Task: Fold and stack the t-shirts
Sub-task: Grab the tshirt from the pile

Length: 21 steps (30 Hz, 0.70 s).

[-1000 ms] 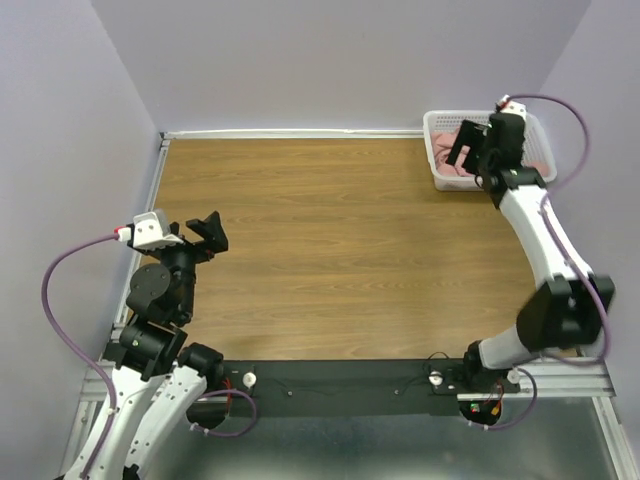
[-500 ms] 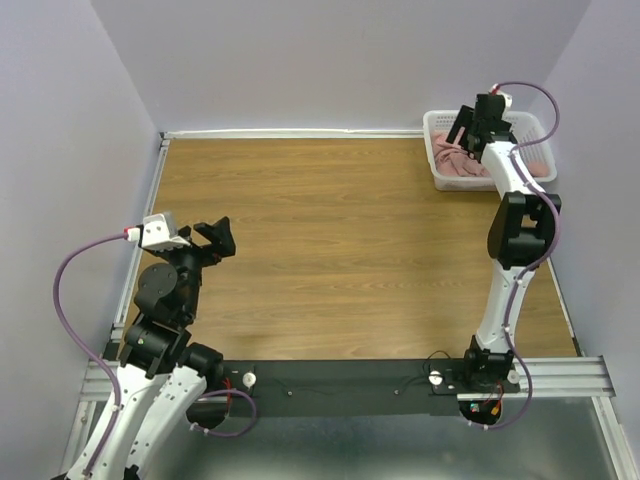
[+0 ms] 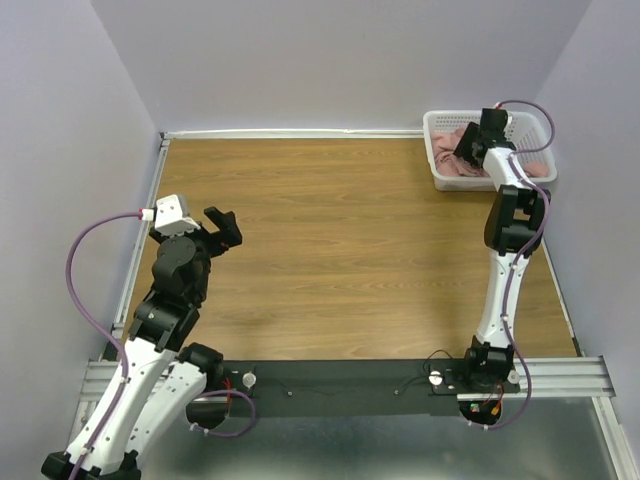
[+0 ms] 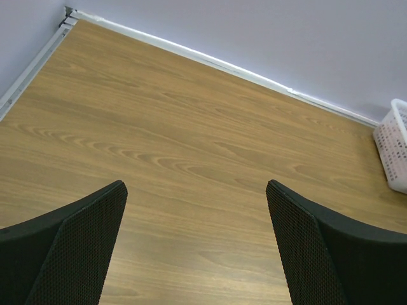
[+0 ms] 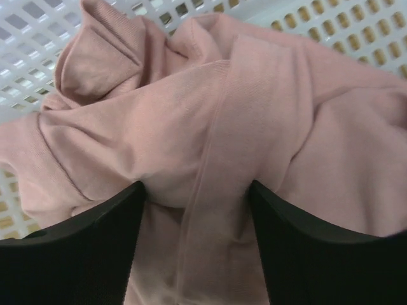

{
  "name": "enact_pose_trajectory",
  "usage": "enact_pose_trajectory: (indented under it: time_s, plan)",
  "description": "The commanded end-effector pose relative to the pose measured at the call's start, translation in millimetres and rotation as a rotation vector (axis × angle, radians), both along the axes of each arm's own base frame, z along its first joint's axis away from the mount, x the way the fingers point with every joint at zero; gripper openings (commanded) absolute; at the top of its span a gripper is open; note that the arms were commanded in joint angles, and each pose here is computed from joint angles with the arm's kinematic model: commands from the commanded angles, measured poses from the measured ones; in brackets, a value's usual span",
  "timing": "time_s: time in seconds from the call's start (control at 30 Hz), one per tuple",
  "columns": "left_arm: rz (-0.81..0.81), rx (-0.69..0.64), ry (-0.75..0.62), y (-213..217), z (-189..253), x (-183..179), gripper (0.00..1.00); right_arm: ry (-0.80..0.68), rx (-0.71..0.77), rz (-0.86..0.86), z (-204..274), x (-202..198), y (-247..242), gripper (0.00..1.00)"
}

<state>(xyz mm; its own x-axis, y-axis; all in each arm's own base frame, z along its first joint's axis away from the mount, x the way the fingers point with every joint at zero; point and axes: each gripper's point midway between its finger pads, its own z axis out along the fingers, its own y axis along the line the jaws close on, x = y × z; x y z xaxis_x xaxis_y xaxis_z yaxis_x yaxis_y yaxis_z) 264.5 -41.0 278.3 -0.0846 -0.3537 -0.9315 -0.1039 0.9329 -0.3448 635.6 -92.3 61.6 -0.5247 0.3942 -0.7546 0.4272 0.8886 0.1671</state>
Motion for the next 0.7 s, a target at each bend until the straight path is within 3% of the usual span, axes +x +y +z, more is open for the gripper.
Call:
enact_pose_trajectory:
  time_s: [0.0,0.03,0.07,0.17,0.33,0.4,0.53,0.67]
  plan:
    - [0.052,-0.044,-0.017,5,11,6,0.98,0.0,0.016,0.097,-2,6,15,0.59]
    - [0.05,-0.044,-0.002,3,8,9,0.98,-0.011,-0.008,0.111,8,6,14,0.48]
    - [0.049,-0.047,0.002,2,7,10,0.98,-0.013,-0.029,0.104,14,5,10,0.26]
    - [0.048,-0.054,0.003,0,8,15,0.98,-0.05,-0.116,0.097,49,4,-1,0.01]
    - [0.092,-0.045,-0.016,8,22,17,0.98,-0.182,-0.203,0.101,143,-3,-6,0.01]
    - [0.091,-0.013,-0.016,9,28,18,0.98,-0.279,-0.223,0.119,204,-15,3,0.0]
    - [0.056,0.032,-0.004,4,33,21,0.98,-0.458,-0.306,0.205,314,-47,42,0.01]
    - [-0.009,0.033,0.004,-6,41,18,0.98,-0.663,-0.382,0.373,417,-91,124,0.01]
